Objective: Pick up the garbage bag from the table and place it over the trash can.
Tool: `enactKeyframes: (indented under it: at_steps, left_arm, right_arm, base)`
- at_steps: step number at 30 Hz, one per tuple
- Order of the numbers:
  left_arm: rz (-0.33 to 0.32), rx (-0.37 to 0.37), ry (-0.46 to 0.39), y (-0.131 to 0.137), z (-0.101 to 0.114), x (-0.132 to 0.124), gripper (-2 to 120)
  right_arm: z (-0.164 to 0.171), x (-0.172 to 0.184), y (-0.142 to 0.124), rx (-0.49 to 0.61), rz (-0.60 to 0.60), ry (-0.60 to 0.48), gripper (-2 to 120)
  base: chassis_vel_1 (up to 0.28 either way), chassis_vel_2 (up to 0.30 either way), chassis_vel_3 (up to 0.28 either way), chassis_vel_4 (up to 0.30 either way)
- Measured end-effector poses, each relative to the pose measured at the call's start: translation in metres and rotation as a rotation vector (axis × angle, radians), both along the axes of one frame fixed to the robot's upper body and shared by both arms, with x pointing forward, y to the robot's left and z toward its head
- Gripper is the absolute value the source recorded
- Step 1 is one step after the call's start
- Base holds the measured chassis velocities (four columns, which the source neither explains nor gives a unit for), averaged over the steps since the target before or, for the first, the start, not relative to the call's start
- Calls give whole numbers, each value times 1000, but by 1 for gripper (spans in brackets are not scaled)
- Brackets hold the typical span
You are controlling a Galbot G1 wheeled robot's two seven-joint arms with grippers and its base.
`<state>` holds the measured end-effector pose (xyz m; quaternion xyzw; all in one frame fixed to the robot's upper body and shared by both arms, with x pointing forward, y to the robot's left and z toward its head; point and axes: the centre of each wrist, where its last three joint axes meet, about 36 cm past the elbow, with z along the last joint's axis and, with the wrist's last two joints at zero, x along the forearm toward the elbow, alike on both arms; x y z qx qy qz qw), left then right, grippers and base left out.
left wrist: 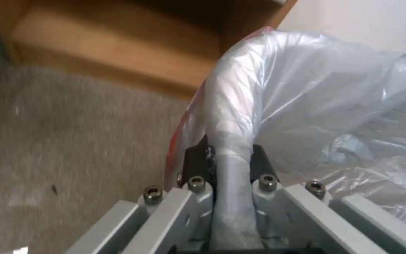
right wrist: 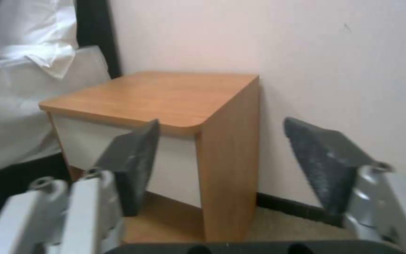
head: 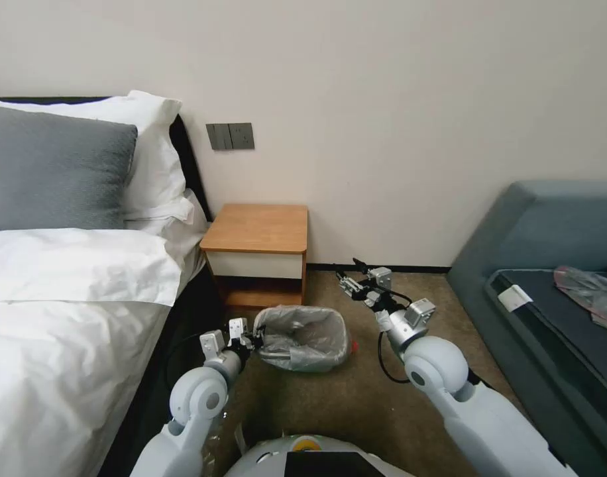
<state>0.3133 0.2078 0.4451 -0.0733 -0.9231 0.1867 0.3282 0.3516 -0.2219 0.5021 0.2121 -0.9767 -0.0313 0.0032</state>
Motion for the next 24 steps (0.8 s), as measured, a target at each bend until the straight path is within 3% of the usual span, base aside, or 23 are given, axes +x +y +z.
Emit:
enactKeyframes:
  at_steps: [8,24]
  left_arm:
    - [-10,-9,68,-1,-20,-7,2]
    - [-12,-17,110,-4,-34,-11,2]
  right_arm:
    - [0,-1,7,11,25,-8,99]
    - [5,-4,13,13,73,-28,100]
  base:
    - [0,0,0,0]
    - [0,0,0,0]
